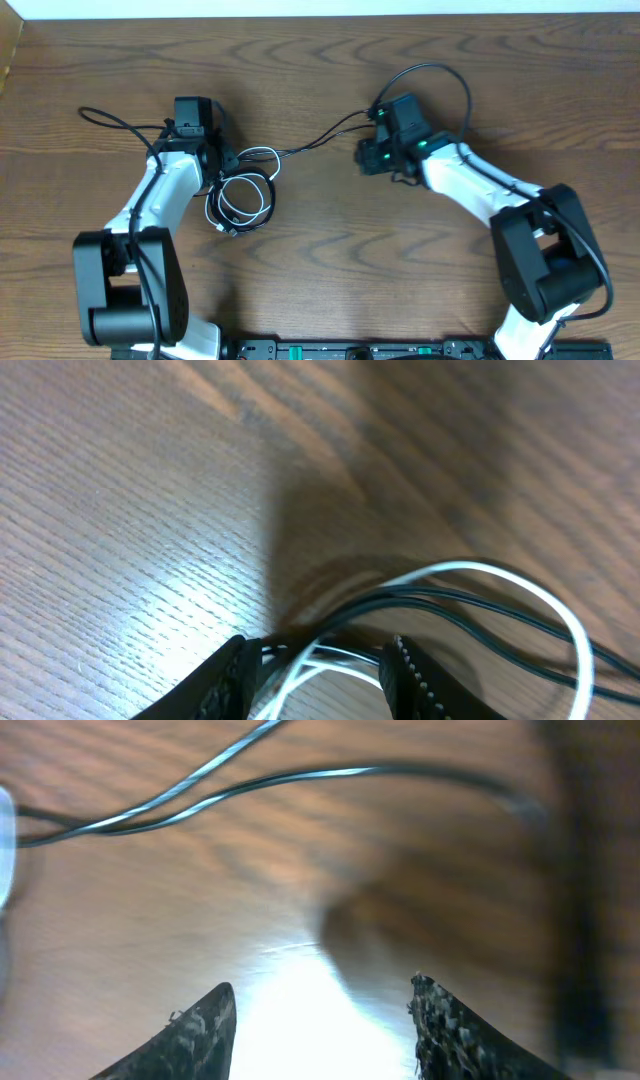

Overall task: Untangle cables
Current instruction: 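Release the black cable and move the right gripper toward the bundle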

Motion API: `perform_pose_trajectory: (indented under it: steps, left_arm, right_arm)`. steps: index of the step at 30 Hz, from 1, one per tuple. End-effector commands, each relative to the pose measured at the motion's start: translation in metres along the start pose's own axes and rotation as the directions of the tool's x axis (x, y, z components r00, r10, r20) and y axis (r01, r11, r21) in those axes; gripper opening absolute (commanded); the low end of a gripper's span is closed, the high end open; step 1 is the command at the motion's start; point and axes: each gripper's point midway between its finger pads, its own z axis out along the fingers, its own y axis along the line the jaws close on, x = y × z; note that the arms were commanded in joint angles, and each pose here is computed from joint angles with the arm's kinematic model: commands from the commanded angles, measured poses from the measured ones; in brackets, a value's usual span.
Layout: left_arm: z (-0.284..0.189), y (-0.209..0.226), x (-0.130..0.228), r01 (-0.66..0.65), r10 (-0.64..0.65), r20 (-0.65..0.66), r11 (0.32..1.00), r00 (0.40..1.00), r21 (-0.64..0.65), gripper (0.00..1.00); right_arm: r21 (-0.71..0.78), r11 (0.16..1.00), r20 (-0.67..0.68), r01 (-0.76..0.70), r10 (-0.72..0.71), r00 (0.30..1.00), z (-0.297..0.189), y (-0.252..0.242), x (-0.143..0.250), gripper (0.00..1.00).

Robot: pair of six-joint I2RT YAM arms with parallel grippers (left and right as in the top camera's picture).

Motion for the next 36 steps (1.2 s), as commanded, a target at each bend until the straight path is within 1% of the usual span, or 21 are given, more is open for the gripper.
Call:
perform_pose_trajectory:
  steps: [1,4,7,8,10,14,18,21,22,24,26,27,28,33,36]
  left_arm:
    - [0.014,0.009,0.006,0.020,-0.021,-0.017,0.998,1.000,-0.054,0.44]
    - [0.018,0.009,0.006,0.025,-0.026,-0.018,0.998,0.999,-0.055,0.45]
    - [0.019,0.007,0.006,0.027,-0.027,-0.020,0.999,0.999,-0.046,0.45]
    - [0.019,0.003,0.007,0.027,-0.028,-0.029,0.999,0.999,-0.023,0.54]
    - [0.018,-0.011,0.010,0.031,-0.028,-0.057,0.998,0.998,0.053,0.58]
    - [0.016,-0.028,0.014,0.013,0.000,-0.087,0.989,0.996,0.150,0.58]
    - [0.016,-0.029,0.014,-0.002,0.015,-0.083,0.988,0.996,0.154,0.58]
    - [0.018,-0.022,0.012,-0.010,0.018,-0.068,0.993,0.998,0.114,0.59]
    - [0.018,-0.016,0.010,-0.012,0.016,-0.057,0.997,0.998,0.081,0.59]
    - [0.019,0.004,0.004,-0.005,0.004,-0.021,1.000,1.000,-0.026,0.59]
    - [0.018,0.019,0.001,0.024,-0.024,0.003,0.995,1.000,-0.098,0.61]
    - [0.018,0.024,0.000,0.039,-0.039,0.007,0.993,0.999,-0.113,0.61]
    - [0.018,0.026,-0.001,0.051,-0.050,0.007,0.992,0.999,-0.115,0.62]
    - [0.019,0.028,-0.001,0.064,-0.065,0.000,0.992,0.998,-0.111,0.64]
    - [0.019,0.017,0.003,0.068,-0.069,-0.028,0.996,0.997,-0.051,0.64]
  right_arm:
    - [-0.060,0.997,-0.054,-0.047,0.044,0.998,0.018,0.030,0.020,0.54]
    - [-0.090,0.996,-0.051,0.006,-0.011,0.999,0.034,0.053,0.029,0.57]
    - [-0.069,0.996,-0.045,0.058,-0.061,0.997,0.054,0.065,0.043,0.57]
    - [-0.055,0.996,-0.044,0.069,-0.072,0.996,0.059,0.067,0.047,0.57]
    - [-0.016,0.996,-0.047,0.093,-0.094,0.994,0.070,0.066,0.056,0.57]
    - [0.066,0.990,-0.050,0.125,-0.122,0.991,0.087,0.057,0.070,0.59]
    - [0.107,0.986,-0.043,0.132,-0.128,0.991,0.093,0.050,0.072,0.63]
    - [0.101,0.986,-0.031,0.130,-0.127,0.991,0.093,0.051,0.069,0.69]
    - [0.098,0.987,-0.031,0.130,-0.127,0.991,0.093,0.052,0.069,0.72]
    - [0.093,0.987,-0.032,0.130,-0.128,0.991,0.093,0.053,0.069,0.80]
    - [0.086,0.988,-0.034,0.131,-0.128,0.991,0.093,0.054,0.070,0.84]
    - [0.085,0.988,-0.034,0.131,-0.129,0.991,0.093,0.055,0.070,0.86]
    - [0.085,0.988,-0.034,0.131,-0.129,0.991,0.093,0.055,0.070,0.89]
    - [0.083,0.988,-0.033,0.131,-0.129,0.991,0.093,0.055,0.069,0.97]
    - [0.052,0.990,-0.031,0.130,-0.129,0.991,0.094,0.061,0.069,0.99]
